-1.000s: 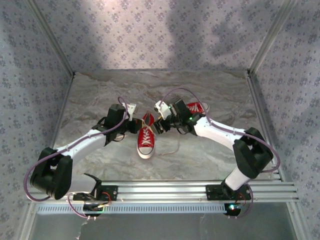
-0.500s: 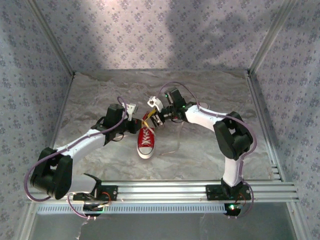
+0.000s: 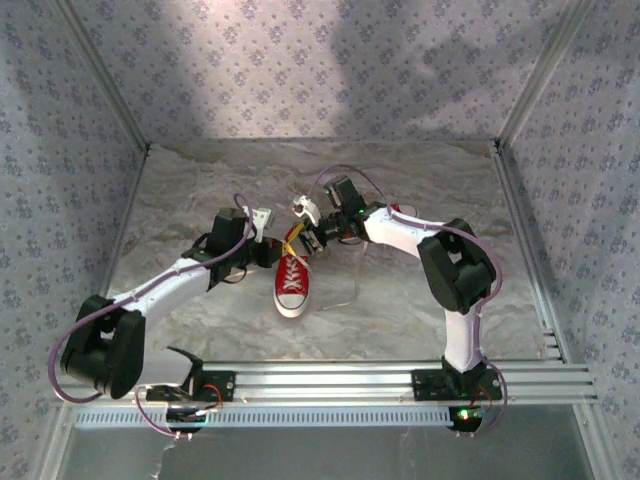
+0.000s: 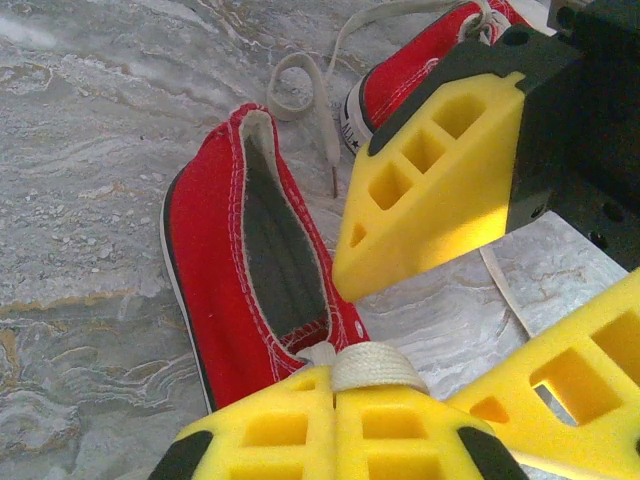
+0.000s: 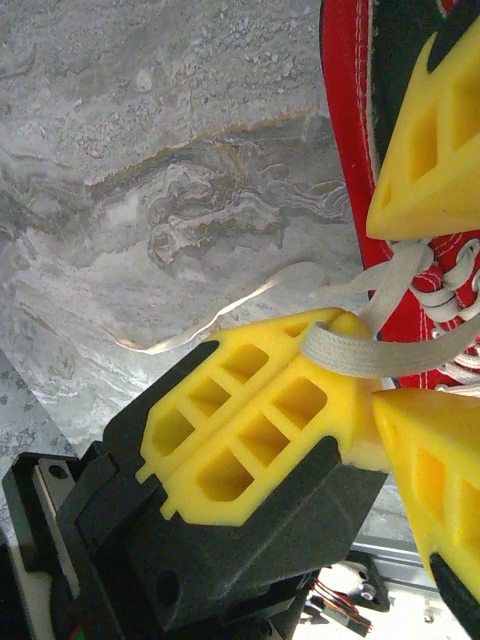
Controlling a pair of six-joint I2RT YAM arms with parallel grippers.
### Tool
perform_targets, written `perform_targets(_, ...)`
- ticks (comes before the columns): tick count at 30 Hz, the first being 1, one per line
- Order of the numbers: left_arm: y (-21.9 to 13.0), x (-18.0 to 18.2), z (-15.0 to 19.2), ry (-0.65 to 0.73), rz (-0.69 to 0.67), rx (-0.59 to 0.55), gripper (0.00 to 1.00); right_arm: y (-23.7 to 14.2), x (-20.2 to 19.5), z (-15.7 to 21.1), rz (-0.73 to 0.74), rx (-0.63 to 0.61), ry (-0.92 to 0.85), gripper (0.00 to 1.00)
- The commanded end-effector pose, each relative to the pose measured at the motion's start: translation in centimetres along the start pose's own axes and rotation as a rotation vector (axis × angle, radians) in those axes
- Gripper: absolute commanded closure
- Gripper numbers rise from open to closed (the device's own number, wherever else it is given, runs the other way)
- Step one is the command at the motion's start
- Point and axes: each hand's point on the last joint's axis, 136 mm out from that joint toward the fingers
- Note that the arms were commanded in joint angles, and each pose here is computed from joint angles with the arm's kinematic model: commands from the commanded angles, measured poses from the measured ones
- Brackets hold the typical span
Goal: Tie the shoes
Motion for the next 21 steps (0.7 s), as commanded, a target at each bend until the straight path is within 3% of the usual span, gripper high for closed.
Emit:
perform_targets(1, -0.4, -0.7, -1.6, 0.021, 0.026, -0.032, 1.00, 0.7, 0.5, -0.1, -0.047, 0.017, -0.009, 0.58)
perform_targets(6, -0.3, -0.6, -1.5, 0.011, 0.023, -0.030, 1.00, 1.2, 0.6, 0.2, -0.065, 0.027, -0.002, 0.67)
perform_targets(14, -0.4, -0.4, -1.5, -0.004, 0.018, -0.034, 1.00, 0.9, 0.6, -0.1, -0.063, 0.003, 0.004, 1.00)
perform_targets(15, -0.4, -0.3, -1.5, -0.008, 0.014, -0.032, 1.00, 0.8, 0.6, -0.2, -0.055, -0.004, 0.002, 1.00)
perform_targets(16, -0.6, -0.1, -1.6, -0.015, 0.000, -0.035, 0.94, 0.6, 0.6, -0.3, -0.045, -0.014, 0.000, 1.00)
perform_targets(18, -1.3, 1.0, -1.5, -0.057, -0.074, -0.027, 0.68, 0.2, 0.4, -0.6, -0.022, -0.029, 0.000, 1.00)
perform_targets(21, -3.7, 4.0, -0.7, -0.153, -0.288, -0.023, 0.41, -0.1, 0.2, -0.6, 0.011, -0.038, 0.000, 1.00)
Point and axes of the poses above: each hand's point on the last joint's axis, 136 mm out from that joint toward the fingers, its own y axis out along the fingers, its own x axis along the line the jaws close on, z = x × y, and after that the axes turned 9 degrees about y, right-handed
